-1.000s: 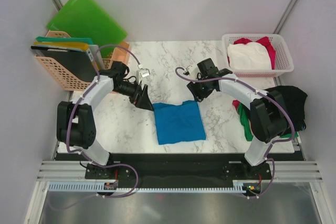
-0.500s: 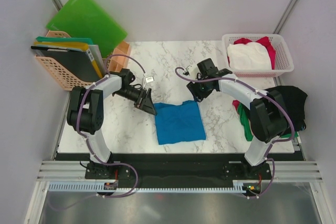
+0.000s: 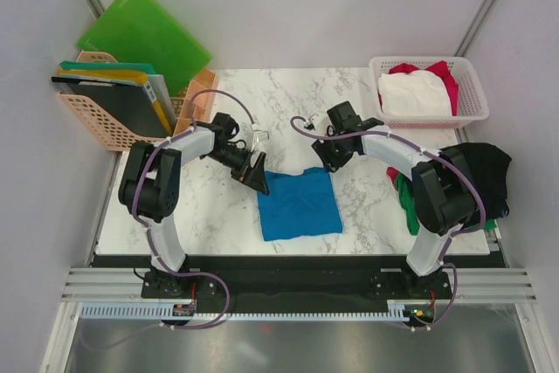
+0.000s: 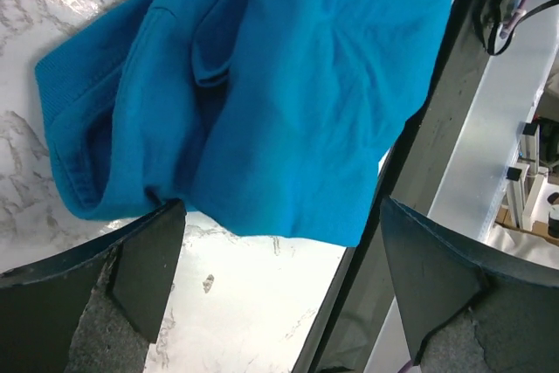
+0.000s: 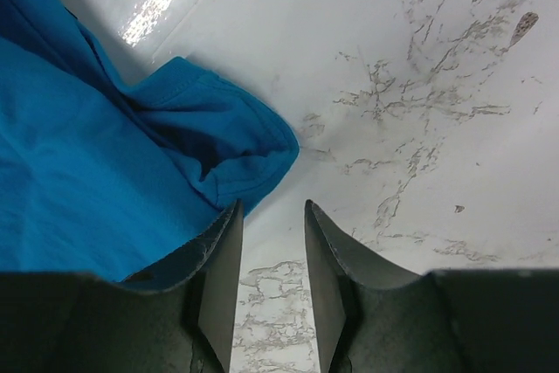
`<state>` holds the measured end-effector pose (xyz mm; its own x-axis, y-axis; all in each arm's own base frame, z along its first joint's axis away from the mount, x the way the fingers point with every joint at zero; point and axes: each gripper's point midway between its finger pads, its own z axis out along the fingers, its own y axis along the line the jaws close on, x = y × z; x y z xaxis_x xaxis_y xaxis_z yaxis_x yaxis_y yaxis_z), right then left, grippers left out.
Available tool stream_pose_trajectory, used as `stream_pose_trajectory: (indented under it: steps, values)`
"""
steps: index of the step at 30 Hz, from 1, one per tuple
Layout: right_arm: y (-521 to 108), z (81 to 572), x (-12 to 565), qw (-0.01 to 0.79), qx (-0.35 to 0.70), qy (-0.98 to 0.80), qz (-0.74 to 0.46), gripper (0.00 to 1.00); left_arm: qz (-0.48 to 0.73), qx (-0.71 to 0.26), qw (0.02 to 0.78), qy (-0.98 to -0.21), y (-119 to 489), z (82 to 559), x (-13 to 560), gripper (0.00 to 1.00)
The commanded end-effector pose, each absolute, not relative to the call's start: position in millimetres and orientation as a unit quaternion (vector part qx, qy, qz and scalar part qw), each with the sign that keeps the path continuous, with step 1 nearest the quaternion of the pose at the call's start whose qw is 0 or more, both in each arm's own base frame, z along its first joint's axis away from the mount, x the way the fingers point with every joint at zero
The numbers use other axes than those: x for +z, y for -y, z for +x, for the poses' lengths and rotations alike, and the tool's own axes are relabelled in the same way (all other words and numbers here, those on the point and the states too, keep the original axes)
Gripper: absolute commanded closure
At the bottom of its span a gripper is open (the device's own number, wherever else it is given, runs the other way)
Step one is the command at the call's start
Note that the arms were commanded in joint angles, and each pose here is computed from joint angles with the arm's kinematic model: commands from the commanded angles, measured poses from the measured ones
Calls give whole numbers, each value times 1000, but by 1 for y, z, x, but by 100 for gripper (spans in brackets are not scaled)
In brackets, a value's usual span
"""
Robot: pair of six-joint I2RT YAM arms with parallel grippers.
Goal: Fold and stack the t-shirts
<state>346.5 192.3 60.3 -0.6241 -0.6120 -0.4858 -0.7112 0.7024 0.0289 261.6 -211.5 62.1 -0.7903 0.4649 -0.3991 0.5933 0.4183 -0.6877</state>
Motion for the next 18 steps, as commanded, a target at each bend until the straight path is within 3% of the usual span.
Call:
stream_pose_trajectory:
  steps: [1,6,8,9,10,13,18]
  values:
    - [-194,349,52,227,117,-893,-371,59,317,-424,80,-844,219,275,58,2]
    - [-198,345,53,222,135,-892,-371,60,324,-411,80,-848,219,274,53,9]
    - [-198,343,65,226,135,-889,-375,45,325,-409,83,-848,218,273,54,7]
    - [-197,343,71,232,133,-887,-377,45,325,-409,82,-849,218,272,53,7]
    - [-197,344,76,237,131,-885,-379,35,326,-408,86,-849,218,272,55,6]
    - [-187,351,100,261,112,-882,-375,26,327,-408,90,-847,217,271,56,6]
    - [-193,337,124,246,170,-880,-369,27,327,-409,92,-847,219,272,56,6]
